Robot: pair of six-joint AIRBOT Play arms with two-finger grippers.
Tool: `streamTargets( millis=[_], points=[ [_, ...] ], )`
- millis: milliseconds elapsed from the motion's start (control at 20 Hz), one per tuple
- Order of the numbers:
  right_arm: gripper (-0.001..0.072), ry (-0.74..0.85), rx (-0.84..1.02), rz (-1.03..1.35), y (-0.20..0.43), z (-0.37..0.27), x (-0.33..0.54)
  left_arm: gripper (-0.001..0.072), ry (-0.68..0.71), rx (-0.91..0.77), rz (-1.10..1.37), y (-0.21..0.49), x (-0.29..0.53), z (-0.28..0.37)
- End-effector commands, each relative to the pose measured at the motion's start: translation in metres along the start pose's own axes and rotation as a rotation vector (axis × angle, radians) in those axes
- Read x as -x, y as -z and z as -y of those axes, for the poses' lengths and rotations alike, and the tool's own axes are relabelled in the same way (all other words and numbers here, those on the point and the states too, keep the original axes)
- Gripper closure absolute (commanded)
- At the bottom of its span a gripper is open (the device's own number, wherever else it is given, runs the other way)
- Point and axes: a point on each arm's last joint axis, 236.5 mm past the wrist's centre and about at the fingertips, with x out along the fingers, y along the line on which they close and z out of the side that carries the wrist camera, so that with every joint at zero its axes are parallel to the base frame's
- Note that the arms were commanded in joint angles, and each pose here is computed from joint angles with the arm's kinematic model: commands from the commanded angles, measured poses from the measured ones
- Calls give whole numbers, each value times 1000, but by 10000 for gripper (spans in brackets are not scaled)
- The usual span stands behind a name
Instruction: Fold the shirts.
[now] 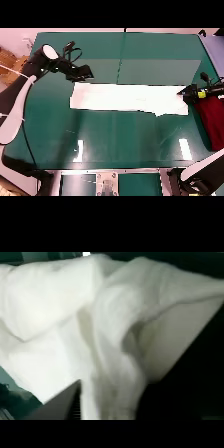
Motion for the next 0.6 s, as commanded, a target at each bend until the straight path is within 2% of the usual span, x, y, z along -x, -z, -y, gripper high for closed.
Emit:
streamTargets(
  millis=[0,100,300,550],
  points=[
    [594,-21,31,-46,5,-11,-10,689,23,-89,20,2,-13,30],
    [691,-21,34,-32,1,-14,-6,677,34,-126,26,5,-19,44],
    [693,10,56,39,-12,-38,22,678,72,-197,79,9,-40,91],
    [693,-61,127,113,-4,-136,74,678,145,-260,76,52,-112,156]
  ],
)
